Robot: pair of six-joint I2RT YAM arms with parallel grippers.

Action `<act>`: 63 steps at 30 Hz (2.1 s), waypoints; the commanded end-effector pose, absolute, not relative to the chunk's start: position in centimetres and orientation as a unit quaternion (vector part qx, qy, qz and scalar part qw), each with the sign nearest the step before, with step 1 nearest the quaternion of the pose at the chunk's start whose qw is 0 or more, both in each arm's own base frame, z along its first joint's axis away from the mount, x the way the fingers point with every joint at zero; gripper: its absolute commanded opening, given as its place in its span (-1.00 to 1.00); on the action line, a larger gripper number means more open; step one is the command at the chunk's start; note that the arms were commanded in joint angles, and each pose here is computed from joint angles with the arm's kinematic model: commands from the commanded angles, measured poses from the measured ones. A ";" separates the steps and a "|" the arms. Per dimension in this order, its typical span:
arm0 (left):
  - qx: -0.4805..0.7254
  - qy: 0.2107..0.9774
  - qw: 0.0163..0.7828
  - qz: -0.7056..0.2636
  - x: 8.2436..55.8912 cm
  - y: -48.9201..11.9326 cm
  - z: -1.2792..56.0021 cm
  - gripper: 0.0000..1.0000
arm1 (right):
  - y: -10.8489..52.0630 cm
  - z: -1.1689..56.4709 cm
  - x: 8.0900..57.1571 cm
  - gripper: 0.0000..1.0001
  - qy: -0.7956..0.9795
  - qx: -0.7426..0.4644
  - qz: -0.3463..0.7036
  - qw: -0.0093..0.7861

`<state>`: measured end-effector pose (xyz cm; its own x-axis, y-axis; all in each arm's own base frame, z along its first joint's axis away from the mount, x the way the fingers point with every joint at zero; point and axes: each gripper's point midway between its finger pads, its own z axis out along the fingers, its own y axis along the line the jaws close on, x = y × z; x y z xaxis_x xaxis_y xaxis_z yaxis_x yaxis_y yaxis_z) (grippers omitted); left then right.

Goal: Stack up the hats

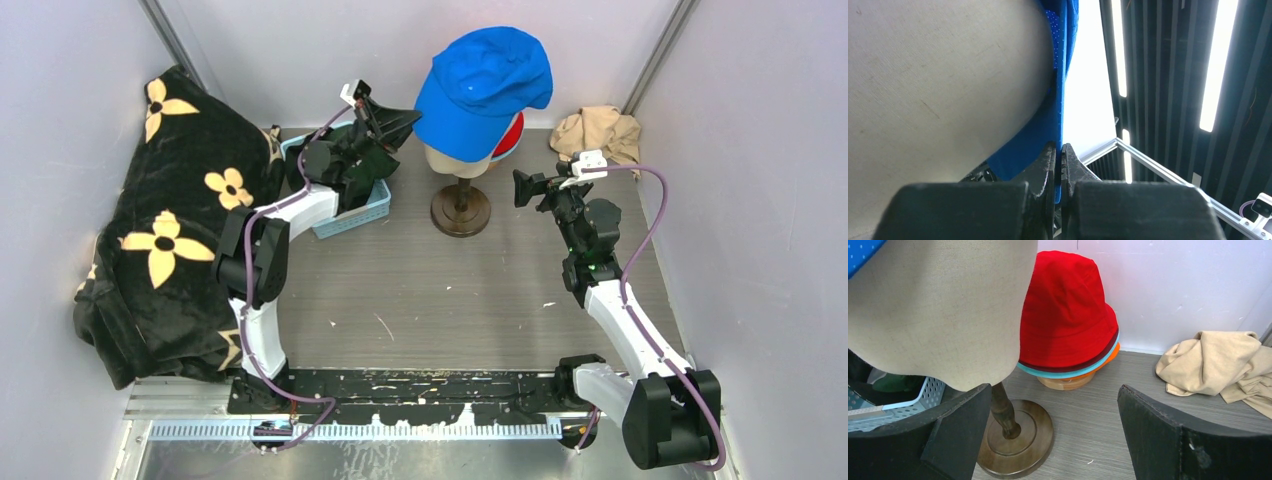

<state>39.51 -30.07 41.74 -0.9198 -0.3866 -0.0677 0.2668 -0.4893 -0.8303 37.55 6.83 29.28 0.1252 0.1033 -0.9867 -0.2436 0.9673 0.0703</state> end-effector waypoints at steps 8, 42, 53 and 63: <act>-0.171 0.449 -0.039 -0.876 36.3 -27.4 43.3 -1.00 | 6.3 33.2 37.0 1.00 0.611 -0.053 0.103 0.783; -0.197 0.460 -0.022 -0.865 37.2 -25.8 41.1 -0.13 | 6.2 34.4 36.1 1.00 0.600 -0.056 0.103 0.792; -0.191 0.498 0.032 -0.845 38.2 -21.9 39.2 -0.07 | 6.3 35.1 36.1 1.00 0.605 -0.046 0.114 0.787; -0.172 0.533 0.105 -0.822 42.5 -18.6 36.6 -0.08 | 6.8 35.8 36.9 1.00 0.660 -0.023 0.142 0.737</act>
<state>42.22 -19.37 34.65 -0.8725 -0.4873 -0.0366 0.2094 -0.3052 -0.9290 37.00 6.72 33.52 0.1033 0.1483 -0.9835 -0.2347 0.9645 0.1208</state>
